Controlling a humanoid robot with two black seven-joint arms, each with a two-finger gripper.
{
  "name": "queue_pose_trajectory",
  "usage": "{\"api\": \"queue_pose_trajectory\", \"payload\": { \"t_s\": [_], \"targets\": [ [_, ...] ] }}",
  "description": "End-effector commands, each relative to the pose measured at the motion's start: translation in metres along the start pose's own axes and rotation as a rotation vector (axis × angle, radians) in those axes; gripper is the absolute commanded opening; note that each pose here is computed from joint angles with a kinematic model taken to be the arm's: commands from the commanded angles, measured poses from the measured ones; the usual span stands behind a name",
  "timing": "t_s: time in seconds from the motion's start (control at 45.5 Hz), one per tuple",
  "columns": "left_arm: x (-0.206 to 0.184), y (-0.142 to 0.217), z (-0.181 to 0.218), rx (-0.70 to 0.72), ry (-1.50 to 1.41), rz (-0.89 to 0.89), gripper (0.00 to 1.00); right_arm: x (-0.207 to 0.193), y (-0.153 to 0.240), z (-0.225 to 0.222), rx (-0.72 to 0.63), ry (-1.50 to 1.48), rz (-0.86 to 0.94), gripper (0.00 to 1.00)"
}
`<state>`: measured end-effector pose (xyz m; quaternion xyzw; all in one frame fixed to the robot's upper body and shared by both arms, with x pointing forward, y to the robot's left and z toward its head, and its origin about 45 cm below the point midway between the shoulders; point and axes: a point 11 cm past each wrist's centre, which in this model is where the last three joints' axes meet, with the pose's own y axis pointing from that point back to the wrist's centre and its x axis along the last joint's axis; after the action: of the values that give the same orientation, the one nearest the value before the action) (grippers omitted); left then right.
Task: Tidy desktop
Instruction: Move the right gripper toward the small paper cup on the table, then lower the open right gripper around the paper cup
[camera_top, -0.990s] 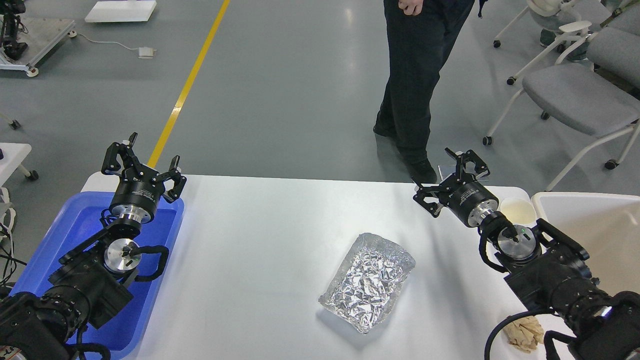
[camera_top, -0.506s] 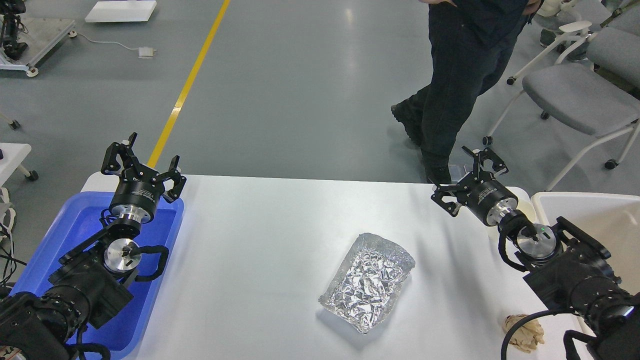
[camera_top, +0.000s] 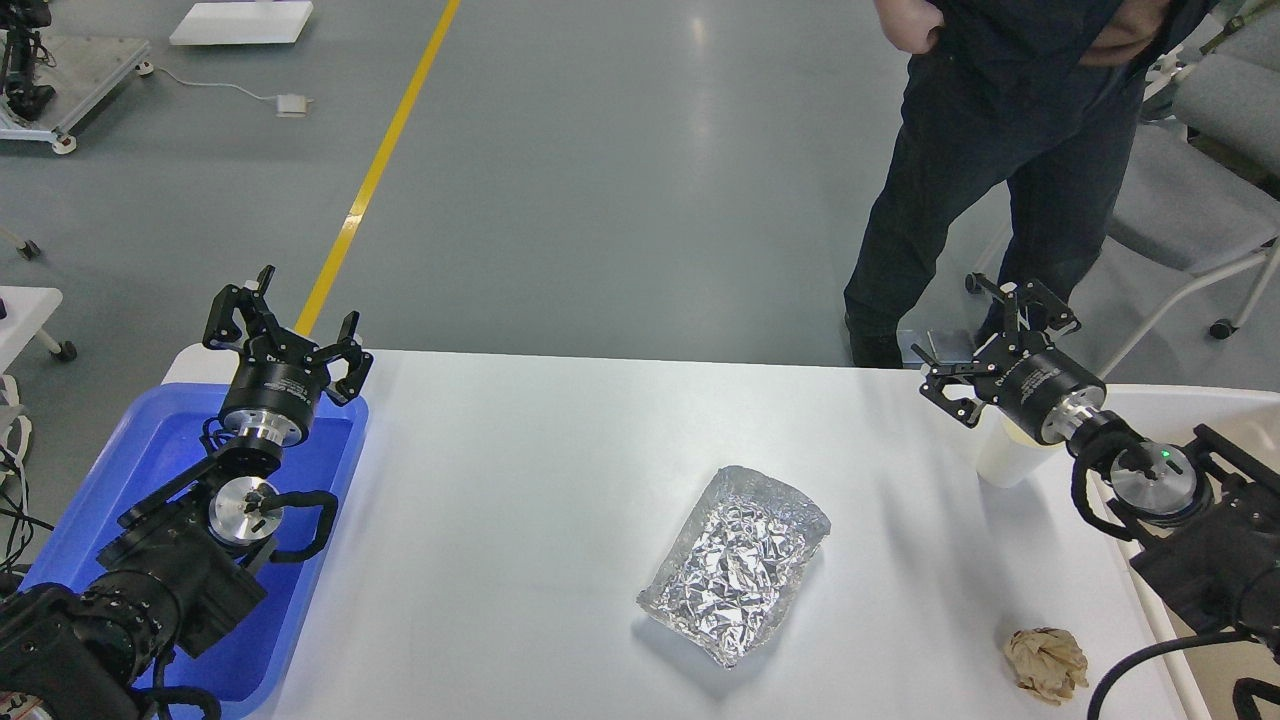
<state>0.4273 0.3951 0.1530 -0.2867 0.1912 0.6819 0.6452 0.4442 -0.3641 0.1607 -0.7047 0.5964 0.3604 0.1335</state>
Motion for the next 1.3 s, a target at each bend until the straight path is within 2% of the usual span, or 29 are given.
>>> {"api": "queue_pose_trajectory", "payload": {
  "t_s": [0.0,0.528,0.726,0.946,1.276],
  "targets": [
    [0.0,0.0,0.0,0.0,0.001,-0.001,1.0,-0.008,0.015,-0.018,-0.012,0.064,-0.044,1.0],
    [0.0,0.0,0.0,0.0,0.0,0.001,1.0,-0.014,0.036,-0.052,-0.136,0.562,-0.048,1.0],
    [0.0,0.0,0.0,0.0,0.0,0.001,1.0,-0.018,0.035,-0.058,-0.236,0.879,-0.034,1.0],
    [0.0,0.0,0.0,0.0,0.0,0.001,1.0,-0.002,0.04,-0.065,-0.335,1.183,0.051,1.0],
    [0.0,0.0,0.0,0.0,0.0,0.001,1.0,0.025,0.049,-0.067,-0.361,1.539,0.156,1.0]
  ]
}}
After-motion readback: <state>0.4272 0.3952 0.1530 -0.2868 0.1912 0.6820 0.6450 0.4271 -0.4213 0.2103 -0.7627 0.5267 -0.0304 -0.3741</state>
